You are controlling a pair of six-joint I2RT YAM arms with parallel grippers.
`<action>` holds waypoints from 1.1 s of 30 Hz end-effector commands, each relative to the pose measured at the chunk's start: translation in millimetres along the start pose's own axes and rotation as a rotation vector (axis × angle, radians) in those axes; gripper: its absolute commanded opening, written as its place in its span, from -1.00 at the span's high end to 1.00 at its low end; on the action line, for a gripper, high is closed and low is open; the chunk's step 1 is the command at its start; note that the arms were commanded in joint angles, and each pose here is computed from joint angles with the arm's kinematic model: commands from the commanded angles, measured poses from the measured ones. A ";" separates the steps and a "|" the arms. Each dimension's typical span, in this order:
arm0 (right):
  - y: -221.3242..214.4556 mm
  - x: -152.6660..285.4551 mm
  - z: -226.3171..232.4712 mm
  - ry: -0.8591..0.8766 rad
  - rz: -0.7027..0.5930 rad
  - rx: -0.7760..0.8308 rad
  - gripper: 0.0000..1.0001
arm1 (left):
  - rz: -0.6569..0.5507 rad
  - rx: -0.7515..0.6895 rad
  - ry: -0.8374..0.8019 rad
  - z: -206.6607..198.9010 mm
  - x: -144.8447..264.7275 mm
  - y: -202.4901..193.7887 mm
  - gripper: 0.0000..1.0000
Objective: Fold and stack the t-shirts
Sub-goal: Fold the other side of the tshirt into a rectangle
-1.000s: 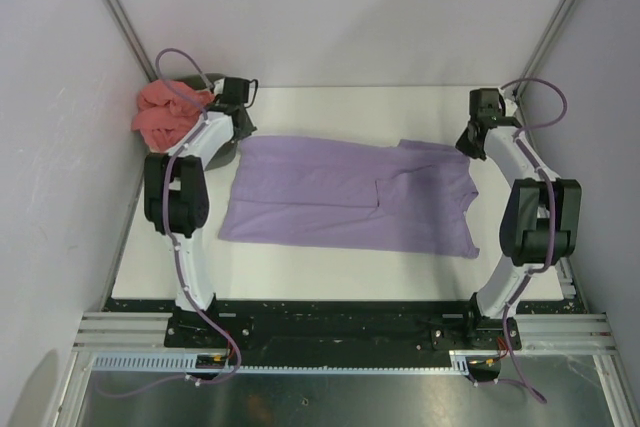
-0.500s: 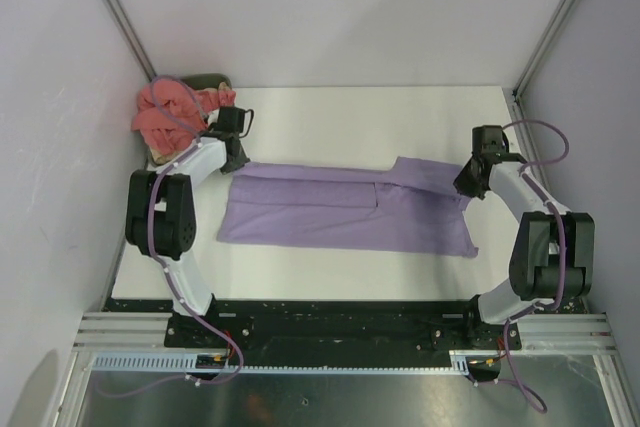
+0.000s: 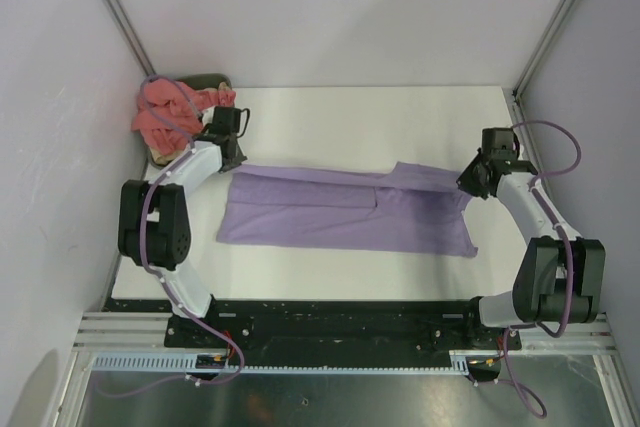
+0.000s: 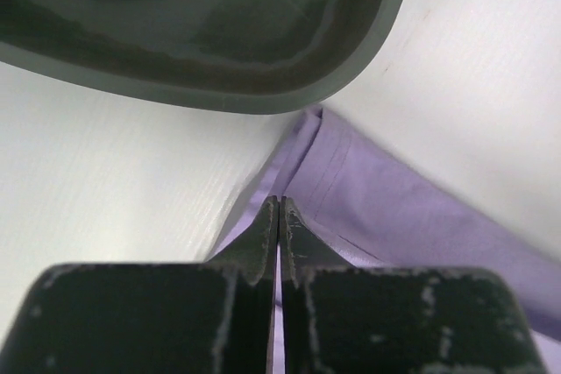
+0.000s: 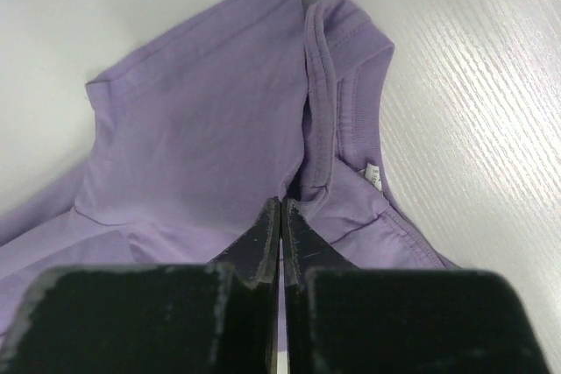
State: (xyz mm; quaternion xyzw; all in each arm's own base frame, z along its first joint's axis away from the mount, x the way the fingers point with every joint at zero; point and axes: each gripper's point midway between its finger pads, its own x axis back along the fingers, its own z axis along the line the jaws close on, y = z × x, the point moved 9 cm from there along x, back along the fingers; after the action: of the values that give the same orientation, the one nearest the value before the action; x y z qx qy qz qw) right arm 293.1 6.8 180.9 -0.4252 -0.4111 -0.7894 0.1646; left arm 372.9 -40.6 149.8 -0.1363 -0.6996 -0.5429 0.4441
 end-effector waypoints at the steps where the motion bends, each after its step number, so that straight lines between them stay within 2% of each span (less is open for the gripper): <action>1: 5.6 11.4 2.8 0.033 -0.025 -0.022 1.00 | -0.112 0.058 -0.005 5.5 20.6 24.4 1.00; 16: -30.6 0.0 -17.0 0.003 0.081 -0.032 1.00 | 0.000 0.061 0.020 17.9 3.8 -12.9 1.00; 26: -13.5 22.3 -11.8 0.048 0.005 -0.048 1.00 | -0.035 0.080 0.003 21.2 13.8 -0.8 1.00; 33: -21.9 24.3 -17.3 0.025 0.036 -0.049 1.00 | 0.005 0.112 -0.001 31.9 12.7 -11.7 1.00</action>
State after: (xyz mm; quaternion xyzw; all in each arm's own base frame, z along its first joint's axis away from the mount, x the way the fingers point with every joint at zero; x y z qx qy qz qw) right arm 258.4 9.2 174.4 -0.4307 -0.3834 -0.7972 0.1786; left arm 348.6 -28.4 140.0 -0.1368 -0.7096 -0.5172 0.4585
